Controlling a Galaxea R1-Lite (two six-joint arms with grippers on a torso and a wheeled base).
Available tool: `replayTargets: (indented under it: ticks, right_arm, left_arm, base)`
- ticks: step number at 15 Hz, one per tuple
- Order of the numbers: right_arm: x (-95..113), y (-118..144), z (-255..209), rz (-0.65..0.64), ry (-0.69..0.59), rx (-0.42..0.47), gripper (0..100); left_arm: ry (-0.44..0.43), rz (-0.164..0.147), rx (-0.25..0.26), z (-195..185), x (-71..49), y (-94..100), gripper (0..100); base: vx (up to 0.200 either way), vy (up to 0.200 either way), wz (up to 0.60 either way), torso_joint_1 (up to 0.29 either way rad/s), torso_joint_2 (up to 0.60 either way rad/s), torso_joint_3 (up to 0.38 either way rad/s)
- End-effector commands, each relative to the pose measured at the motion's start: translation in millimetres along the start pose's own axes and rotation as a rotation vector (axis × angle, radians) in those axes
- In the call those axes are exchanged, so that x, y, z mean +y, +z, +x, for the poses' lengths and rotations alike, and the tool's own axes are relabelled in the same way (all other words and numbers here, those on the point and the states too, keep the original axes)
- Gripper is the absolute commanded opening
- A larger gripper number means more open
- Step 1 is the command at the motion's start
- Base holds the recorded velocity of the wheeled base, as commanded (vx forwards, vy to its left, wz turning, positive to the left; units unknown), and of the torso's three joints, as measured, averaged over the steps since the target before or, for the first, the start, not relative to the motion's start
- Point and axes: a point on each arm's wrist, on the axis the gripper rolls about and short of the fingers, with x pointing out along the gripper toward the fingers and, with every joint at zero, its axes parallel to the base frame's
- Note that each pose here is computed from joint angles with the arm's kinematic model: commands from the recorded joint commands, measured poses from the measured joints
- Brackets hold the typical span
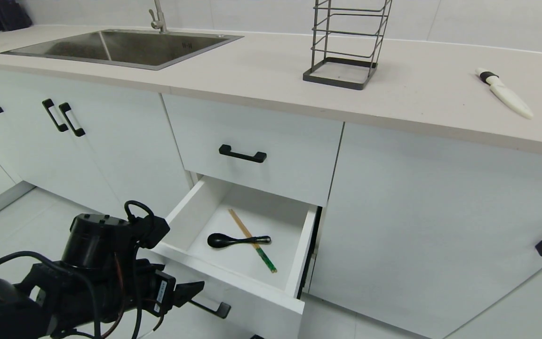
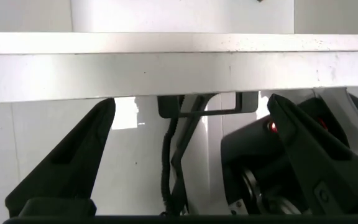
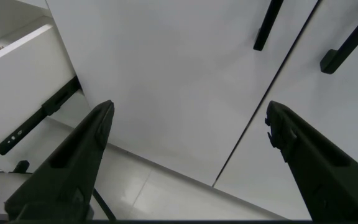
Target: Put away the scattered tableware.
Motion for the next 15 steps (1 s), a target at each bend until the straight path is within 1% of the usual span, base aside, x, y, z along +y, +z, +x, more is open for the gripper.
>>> replayTargets:
  ticks: [1, 3, 4, 6, 9, 11, 12, 15]
  right_arm:
    - [0.0, 0.2, 0.5, 0.0, 0.001, 0.006, 100]
    - [0.0, 0.2, 0.5, 0.0, 0.001, 0.006, 100]
    - [0.0, 0.2, 0.5, 0.0, 0.001, 0.006, 100]
    - [0.0, 0.2, 0.5, 0.002, 0.001, 0.006, 100]
    - [0.0, 0.2, 0.5, 0.002, 0.001, 0.006, 100]
    - [0.0, 0.2, 0.5, 0.002, 0.001, 0.006, 100]
    - [0.0, 0.2, 0.5, 0.002, 0.001, 0.006, 100]
    - [0.0, 0.2, 0.5, 0.002, 0.001, 0.006, 100]
  left_arm:
    - [-0.001, -0.001, 0.02, 6.1, 0.4, -1.0, 100]
    - [0.0, 0.002, -0.002, 7.9, 0.9, 4.0, 100]
    - [-0.002, 0.005, -0.021, 10.5, 1.1, 8.2, 100]
    - [-0.003, 0.008, -0.044, 17.1, 1.9, 10.5, 100]
    - [-0.003, 0.015, -0.11, 36.3, 5.2, 13.3, 100]
    - [-0.004, 0.022, -0.16, 45.2, 6.3, 18.4, 100]
    - [-0.005, 0.028, -0.205, 53.1, 7.3, 23.9, 100]
    - [-0.004, 0.034, -0.296, 65.8, 11.4, 33.4, 100]
  base:
    - [0.0, 0.0, 0.0, 0.0, 0.0, 0.0]
    - [0.0, 0.0, 0.0, 0.0, 0.0, 0.0]
    - [0.0, 0.0, 0.0, 0.0, 0.0, 0.0]
    - [0.0, 0.0, 0.0, 0.0, 0.0, 0.0]
    - [0.0, 0.0, 0.0, 0.0, 0.0, 0.0]
    - [0.0, 0.0, 0.0, 0.0, 0.0, 0.0]
    - [0.0, 0.0, 0.0, 0.0, 0.0, 0.0]
    - [0.0, 0.0, 0.0, 0.0, 0.0, 0.0]
